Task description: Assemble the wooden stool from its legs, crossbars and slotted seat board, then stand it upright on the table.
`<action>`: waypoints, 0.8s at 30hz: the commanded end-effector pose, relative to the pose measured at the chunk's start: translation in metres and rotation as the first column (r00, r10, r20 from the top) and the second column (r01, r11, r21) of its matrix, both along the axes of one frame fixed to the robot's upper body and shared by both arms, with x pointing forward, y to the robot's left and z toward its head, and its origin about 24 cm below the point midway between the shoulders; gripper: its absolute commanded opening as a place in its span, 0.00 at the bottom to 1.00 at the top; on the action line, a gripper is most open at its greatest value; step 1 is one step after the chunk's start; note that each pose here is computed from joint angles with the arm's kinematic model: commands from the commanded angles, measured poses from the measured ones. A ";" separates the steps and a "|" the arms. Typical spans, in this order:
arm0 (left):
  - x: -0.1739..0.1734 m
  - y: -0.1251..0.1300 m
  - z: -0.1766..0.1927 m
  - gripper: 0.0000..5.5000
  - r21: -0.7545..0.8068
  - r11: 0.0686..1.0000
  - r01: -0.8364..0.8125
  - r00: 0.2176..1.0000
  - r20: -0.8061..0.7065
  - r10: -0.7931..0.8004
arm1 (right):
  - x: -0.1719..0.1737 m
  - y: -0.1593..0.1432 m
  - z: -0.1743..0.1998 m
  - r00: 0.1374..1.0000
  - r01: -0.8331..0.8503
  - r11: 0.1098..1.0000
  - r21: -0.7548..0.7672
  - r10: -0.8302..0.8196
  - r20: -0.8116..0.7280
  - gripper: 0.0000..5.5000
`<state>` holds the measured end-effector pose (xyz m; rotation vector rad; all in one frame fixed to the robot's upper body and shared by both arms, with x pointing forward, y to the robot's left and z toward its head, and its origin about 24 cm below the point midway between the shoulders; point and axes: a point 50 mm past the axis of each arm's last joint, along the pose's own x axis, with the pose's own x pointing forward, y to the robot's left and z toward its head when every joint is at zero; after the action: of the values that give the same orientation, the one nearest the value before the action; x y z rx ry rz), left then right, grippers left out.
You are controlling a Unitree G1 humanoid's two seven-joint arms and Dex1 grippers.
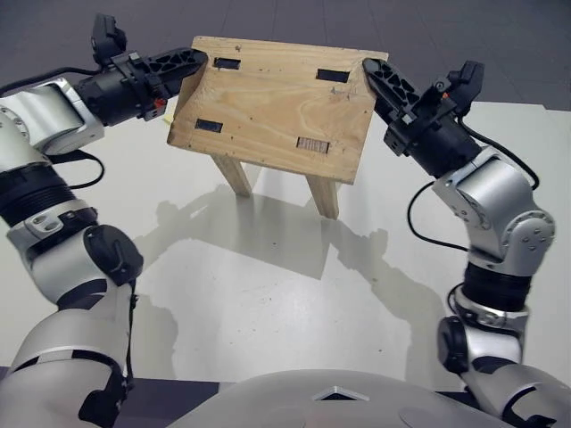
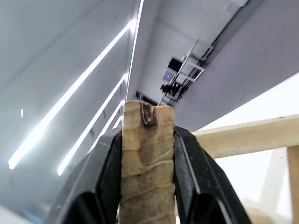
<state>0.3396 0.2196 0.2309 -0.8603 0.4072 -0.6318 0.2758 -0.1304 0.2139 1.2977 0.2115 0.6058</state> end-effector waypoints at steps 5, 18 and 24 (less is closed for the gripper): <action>0.025 -0.091 -0.011 0.22 -0.141 0.987 0.078 0.967 -0.229 -0.109 | 0.030 0.022 -0.005 0.910 0.057 0.998 0.037 -0.037 -0.413 0.24; 0.004 -0.095 -0.001 0.15 -0.187 0.976 0.108 0.991 -0.056 -0.120 | 0.033 0.009 -0.019 0.934 0.059 0.989 -0.138 -0.103 -0.341 0.57; -0.012 -0.080 0.000 0.31 -0.225 0.974 0.036 0.986 0.164 0.001 | 0.030 0.009 -0.019 0.974 0.082 0.974 -0.213 -0.123 -0.190 0.73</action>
<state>0.3355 0.1556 0.2275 -1.0258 0.2474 -0.6474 0.3093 -0.1367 0.2054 1.2529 0.3189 0.3061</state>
